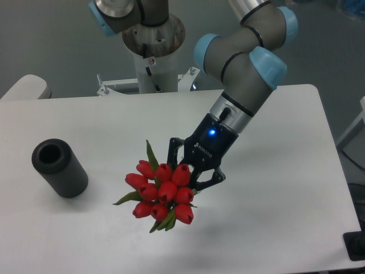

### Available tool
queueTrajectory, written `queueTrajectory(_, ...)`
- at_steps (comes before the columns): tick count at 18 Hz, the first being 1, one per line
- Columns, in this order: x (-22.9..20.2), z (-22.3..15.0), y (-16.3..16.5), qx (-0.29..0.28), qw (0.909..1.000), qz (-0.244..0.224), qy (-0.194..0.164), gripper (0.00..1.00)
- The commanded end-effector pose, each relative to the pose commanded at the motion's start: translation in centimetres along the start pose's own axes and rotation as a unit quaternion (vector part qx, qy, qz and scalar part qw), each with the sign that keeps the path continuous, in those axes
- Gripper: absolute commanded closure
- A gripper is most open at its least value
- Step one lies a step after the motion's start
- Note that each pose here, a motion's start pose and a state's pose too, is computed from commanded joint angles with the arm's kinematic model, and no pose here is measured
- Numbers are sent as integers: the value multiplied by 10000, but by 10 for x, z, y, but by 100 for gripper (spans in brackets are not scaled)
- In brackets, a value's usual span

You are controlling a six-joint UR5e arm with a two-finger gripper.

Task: Insert the flowers into the vase
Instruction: 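Hold the red tulip bunch in the gripper above the table, then carry the tulips over the black vase opening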

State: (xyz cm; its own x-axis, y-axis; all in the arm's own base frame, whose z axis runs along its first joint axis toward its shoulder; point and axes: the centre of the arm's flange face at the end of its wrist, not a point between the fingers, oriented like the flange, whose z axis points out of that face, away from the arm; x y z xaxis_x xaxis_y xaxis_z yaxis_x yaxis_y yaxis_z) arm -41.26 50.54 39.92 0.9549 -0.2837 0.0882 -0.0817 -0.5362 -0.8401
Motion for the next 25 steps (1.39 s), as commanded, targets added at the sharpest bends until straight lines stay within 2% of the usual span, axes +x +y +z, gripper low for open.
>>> queueTrajectory(8, 31, 14, -35, 326, 9990, -62, 305, 68)
queueTrajectory(12, 48, 26, -30, 892, 9921, -286, 830, 70)
queueTrajectory(14, 63, 25, -35, 971, 9913, -197, 863, 69)
queueTrajectory(16, 80, 37, -36, 1118, 9872, -206, 1122, 69)
queueTrajectory(20, 116, 27, -56, 1594, 9762, -112, 1466, 70)
queueTrajectory(25, 175, 23, -77, 1821, 9663, 90, 1819, 73)
